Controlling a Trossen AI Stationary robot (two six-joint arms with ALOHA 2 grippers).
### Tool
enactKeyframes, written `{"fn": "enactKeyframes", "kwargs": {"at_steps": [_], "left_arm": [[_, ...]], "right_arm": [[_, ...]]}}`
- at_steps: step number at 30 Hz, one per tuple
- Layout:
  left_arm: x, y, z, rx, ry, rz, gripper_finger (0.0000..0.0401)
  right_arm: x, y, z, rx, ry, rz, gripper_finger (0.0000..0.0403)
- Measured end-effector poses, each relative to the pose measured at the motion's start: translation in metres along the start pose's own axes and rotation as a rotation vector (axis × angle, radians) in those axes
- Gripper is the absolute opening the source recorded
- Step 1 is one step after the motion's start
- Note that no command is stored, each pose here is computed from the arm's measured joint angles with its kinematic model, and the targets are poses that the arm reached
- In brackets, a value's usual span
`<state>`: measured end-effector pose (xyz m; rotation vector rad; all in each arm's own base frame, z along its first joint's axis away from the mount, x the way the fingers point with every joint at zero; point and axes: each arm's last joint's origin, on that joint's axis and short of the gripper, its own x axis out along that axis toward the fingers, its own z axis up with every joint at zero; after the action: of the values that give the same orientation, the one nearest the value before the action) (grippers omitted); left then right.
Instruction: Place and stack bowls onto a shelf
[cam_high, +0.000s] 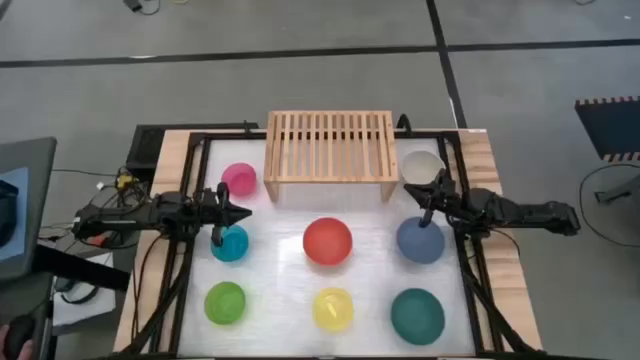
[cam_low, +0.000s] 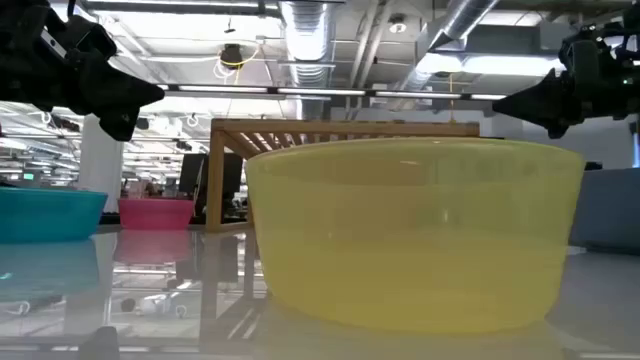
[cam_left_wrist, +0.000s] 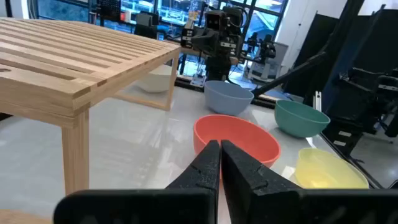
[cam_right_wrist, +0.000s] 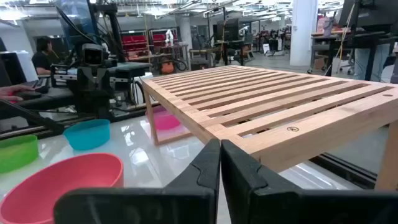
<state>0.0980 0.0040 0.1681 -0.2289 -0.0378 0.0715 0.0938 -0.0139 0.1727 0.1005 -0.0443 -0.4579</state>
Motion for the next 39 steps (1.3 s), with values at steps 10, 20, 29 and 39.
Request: {"fn": "enactKeyframes", "kwargs": {"at_steps": [10,20,29,39], "left_arm": [[0.0000,0.0000,0.0000,0.000,0.000,0.000,0.0000],[0.0000,0.0000,0.0000,0.000,0.000,0.000,0.0000],[0.0000,0.0000,0.0000,0.000,0.000,0.000,0.0000],[0.0000,0.0000,0.0000,0.000,0.000,0.000,0.0000]], "right_arm": [[0.0000,0.0000,0.0000,0.000,0.000,0.000,0.0043],[0.0000,0.0000,0.0000,0.000,0.000,0.000,0.0043],[0.0000,0.0000,0.0000,0.000,0.000,0.000,0.0043],[0.0007,-0.0058,0.0018,-0.067,-0.020,-0.132,0.0043]]}}
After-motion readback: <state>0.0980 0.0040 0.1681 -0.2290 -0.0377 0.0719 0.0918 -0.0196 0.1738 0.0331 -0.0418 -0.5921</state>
